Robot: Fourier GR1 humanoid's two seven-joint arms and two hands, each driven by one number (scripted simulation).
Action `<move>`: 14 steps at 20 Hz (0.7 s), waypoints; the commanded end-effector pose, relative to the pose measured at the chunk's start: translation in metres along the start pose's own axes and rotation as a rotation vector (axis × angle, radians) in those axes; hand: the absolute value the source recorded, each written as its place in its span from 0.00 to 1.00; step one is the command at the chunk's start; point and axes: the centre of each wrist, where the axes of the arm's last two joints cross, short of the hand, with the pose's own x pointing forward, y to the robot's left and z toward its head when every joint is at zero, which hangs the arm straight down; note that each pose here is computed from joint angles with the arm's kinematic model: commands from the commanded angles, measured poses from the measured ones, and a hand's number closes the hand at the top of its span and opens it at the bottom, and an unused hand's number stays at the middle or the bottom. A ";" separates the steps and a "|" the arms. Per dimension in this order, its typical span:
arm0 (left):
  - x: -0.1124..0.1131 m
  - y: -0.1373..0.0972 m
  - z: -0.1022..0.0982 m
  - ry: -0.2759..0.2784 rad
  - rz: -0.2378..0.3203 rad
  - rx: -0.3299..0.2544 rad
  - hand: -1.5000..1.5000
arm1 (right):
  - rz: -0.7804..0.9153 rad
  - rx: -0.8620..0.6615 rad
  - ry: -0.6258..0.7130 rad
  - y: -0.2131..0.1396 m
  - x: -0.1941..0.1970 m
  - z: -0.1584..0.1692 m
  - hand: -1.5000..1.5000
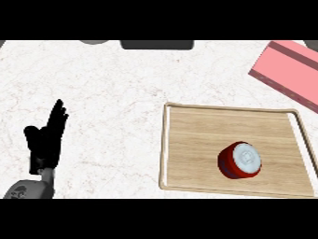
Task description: Pick the can from the tray and place it in the cardboard box
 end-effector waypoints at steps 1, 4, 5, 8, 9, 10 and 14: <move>0.001 0.000 -0.003 0.011 -0.006 -0.010 0.50 | 0.066 0.077 0.055 0.017 0.025 0.004 0.00; 0.013 0.006 -0.016 -0.003 0.002 0.006 0.50 | 0.113 0.112 0.105 0.013 0.035 0.001 0.00; 0.004 -0.013 -0.008 -0.007 0.002 -0.024 0.50 | 0.132 0.131 0.137 0.025 0.031 -0.019 0.00; -0.006 -0.011 0.000 0.002 0.008 -0.009 0.50 | 0.147 0.182 0.179 0.036 0.039 -0.015 0.00; -0.003 0.008 -0.002 -0.002 0.006 -0.003 0.50 | 0.146 0.194 0.196 0.040 0.032 -0.024 0.00; -0.006 -0.008 -0.013 0.005 -0.009 0.000 0.50 | 0.145 0.187 0.186 0.030 0.052 -0.019 0.00; -0.011 0.003 -0.007 0.011 0.017 0.008 0.50 | 0.092 0.205 0.188 0.052 0.050 -0.018 0.00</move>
